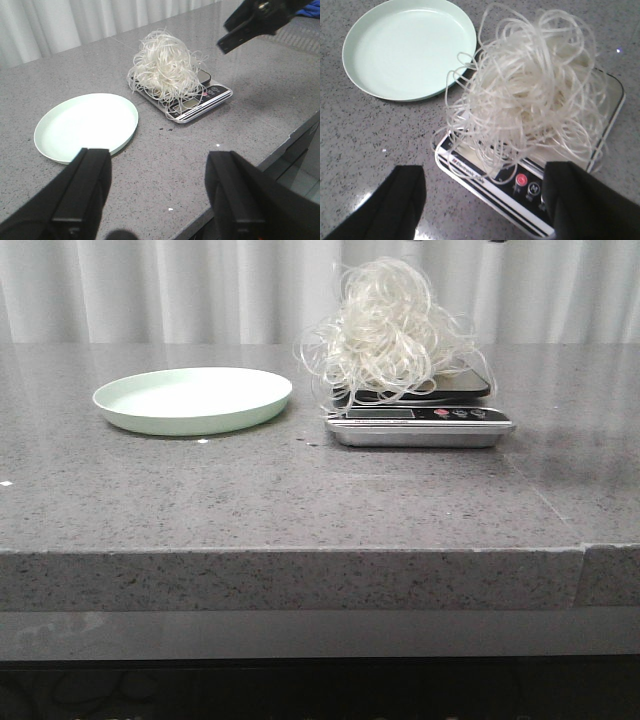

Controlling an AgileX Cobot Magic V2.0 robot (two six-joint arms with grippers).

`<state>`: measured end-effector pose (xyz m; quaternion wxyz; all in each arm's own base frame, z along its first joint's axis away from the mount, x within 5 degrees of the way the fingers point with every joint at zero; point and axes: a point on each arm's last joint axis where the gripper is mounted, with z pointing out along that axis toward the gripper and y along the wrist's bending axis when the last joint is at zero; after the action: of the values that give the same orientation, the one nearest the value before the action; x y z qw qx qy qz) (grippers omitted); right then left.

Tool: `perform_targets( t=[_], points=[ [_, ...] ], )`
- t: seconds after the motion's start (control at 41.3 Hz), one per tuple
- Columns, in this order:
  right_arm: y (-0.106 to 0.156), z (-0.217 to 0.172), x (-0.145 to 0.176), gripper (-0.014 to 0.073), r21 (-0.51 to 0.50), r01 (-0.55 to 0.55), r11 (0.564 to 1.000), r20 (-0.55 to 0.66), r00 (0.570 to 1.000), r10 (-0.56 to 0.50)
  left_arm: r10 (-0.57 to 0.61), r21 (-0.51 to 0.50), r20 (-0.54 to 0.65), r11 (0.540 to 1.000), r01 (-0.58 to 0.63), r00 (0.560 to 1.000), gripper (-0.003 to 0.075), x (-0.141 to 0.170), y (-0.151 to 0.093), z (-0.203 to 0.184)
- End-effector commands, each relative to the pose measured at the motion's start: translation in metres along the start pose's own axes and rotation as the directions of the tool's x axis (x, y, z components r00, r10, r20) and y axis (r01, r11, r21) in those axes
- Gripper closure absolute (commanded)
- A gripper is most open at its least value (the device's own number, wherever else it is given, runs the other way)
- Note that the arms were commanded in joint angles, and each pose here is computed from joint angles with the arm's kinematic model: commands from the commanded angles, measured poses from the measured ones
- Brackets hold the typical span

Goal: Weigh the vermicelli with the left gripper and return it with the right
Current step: 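Lower the right gripper into the vermicelli on the scale and close it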

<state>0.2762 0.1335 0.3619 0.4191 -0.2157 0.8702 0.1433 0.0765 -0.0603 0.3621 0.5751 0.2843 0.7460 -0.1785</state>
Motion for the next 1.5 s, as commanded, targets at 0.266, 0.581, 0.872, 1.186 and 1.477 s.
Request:
perform_targets(
  t=[0.266,0.581,0.872,1.186,1.477],
  points=[
    [-0.011,0.041,-0.054,0.0020,0.067,0.083,0.994,0.105,0.990,-0.090,-0.012,0.002,0.107,1.000,0.012,0.994,0.0248,-0.015,0.000,-0.004],
    [-0.023,0.083,-0.059,0.0020,0.093,0.095,0.991,0.070,0.992,-0.101,-0.012,0.002,0.107,1.000,0.012,0.994,0.0248,-0.015,0.000,-0.004],
    [-0.028,0.105,-0.049,0.0067,0.103,0.119,0.988,0.007,0.993,-0.120,-0.012,0.002,0.107,1.000,0.012,0.994,0.0248,-0.015,0.000,-0.004],
    [-0.028,0.107,-0.047,0.0400,0.100,0.120,0.988,-0.011,0.993,-0.119,-0.012,0.002,0.107,1.000,0.012,0.994,0.0248,-0.015,0.000,-0.004],
    [-0.028,0.106,-0.047,0.0417,0.098,0.120,0.988,-0.019,0.993,-0.119,-0.012,0.002,0.107,1.000,0.012,0.994,0.0248,-0.015,0.000,-0.004]
  ],
)
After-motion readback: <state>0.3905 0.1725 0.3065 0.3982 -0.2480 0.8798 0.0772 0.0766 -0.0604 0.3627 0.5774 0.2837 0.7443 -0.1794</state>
